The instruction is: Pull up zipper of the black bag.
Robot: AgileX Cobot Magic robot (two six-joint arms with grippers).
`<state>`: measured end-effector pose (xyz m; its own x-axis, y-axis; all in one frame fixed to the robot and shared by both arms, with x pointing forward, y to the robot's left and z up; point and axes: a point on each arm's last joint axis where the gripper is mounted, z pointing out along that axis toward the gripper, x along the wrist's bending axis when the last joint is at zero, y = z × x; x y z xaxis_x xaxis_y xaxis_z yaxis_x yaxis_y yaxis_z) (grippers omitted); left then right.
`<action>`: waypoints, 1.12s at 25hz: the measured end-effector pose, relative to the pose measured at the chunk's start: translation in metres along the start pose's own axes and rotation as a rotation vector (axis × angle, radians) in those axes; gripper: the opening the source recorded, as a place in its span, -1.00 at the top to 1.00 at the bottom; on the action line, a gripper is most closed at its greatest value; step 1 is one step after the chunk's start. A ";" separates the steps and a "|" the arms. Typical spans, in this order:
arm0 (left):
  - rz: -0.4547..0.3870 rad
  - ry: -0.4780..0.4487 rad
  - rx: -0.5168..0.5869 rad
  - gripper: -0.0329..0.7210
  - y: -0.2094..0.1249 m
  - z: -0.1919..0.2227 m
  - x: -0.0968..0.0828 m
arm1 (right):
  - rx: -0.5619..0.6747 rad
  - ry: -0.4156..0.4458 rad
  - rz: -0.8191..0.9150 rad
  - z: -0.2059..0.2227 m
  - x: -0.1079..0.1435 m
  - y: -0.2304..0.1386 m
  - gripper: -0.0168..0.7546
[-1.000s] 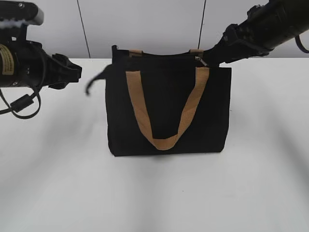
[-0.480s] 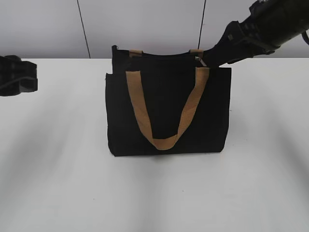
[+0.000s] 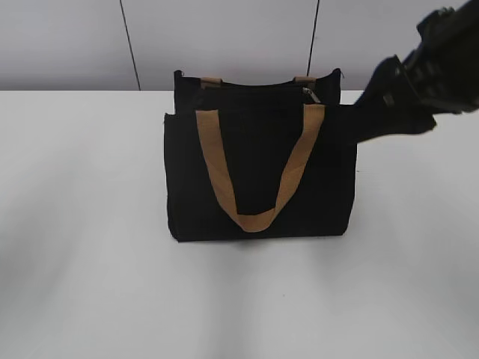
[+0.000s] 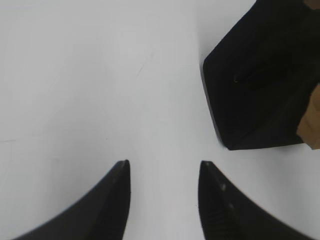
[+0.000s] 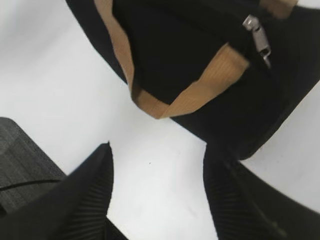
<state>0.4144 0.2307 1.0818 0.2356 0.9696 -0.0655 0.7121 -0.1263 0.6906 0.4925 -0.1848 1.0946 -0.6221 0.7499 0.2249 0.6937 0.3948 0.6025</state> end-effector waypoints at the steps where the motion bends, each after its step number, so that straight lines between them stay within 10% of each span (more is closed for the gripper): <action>1: 0.004 0.000 -0.004 0.02 -0.002 -0.006 0.001 | 0.008 0.000 0.005 0.001 0.004 -0.010 -0.20; 28: 0.040 -0.060 -0.205 0.02 -0.117 -0.117 0.028 | -0.270 -0.327 0.089 -0.113 0.067 -0.230 -0.20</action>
<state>0.2604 0.2970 1.0829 0.3039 0.9499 -0.0734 0.5532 -0.1132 0.8253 0.2506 -0.2855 1.0572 -0.3859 0.9208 0.0568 0.5924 0.2001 0.7804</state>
